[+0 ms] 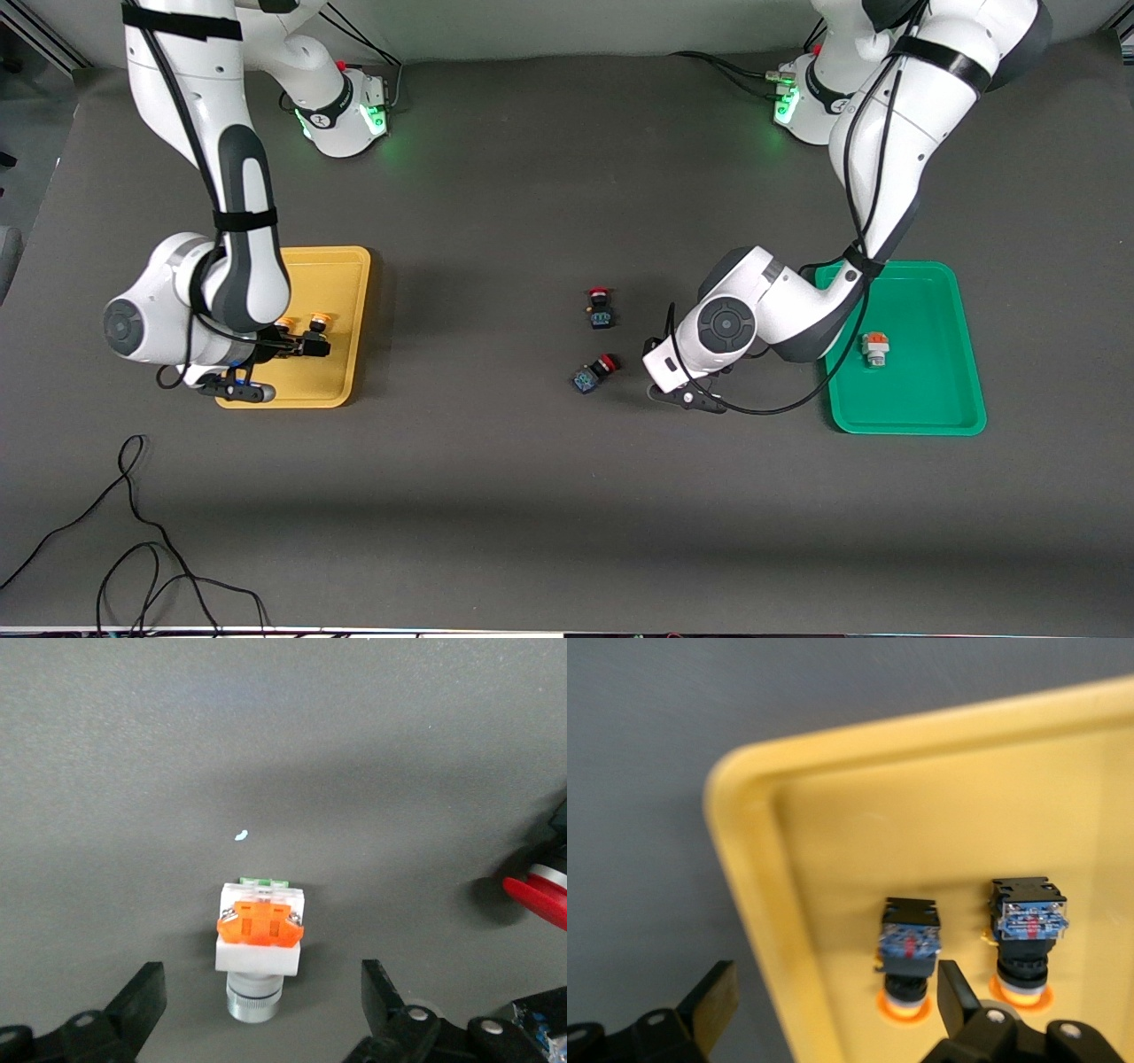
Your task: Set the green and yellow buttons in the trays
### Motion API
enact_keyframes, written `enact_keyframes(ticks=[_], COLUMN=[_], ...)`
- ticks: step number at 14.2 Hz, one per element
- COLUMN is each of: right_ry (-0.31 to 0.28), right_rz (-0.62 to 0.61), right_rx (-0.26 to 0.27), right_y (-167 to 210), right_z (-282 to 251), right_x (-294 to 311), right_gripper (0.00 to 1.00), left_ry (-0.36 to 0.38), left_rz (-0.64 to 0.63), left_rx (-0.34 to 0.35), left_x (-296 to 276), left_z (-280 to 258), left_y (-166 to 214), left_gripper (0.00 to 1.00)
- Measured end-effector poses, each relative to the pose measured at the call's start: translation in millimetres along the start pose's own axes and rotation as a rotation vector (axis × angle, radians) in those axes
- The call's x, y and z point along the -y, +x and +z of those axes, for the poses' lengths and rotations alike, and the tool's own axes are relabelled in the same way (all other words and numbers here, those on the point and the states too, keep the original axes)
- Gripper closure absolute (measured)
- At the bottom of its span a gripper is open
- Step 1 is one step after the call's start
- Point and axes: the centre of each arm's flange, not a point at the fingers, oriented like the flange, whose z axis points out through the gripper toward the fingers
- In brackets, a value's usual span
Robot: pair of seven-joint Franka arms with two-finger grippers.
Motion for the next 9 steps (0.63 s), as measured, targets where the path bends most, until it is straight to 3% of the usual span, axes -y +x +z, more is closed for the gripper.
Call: enact_keyframes(ticks=[3, 5, 9], right_ry=[0.030, -0.002, -0.101], right_rz=[-0.035, -0.083, -0.172], right_rx=[-0.018, -0.018, -0.073], right_y=[11, 4, -39], right_z=[-89, -154, -259], right_x=[7, 15, 35], right_gripper=[0.00, 0.00, 0.00], left_ry=[0.010, 0.020, 0.015], left_rz=[-0.014, -0.035, -0.107], left_rx=[-0.005, -0.012, -0.037], left_x=[0, -3, -4], left_z=[5, 7, -3], left_y=[0, 0, 6], left_gripper=[0.40, 0.59, 0.59])
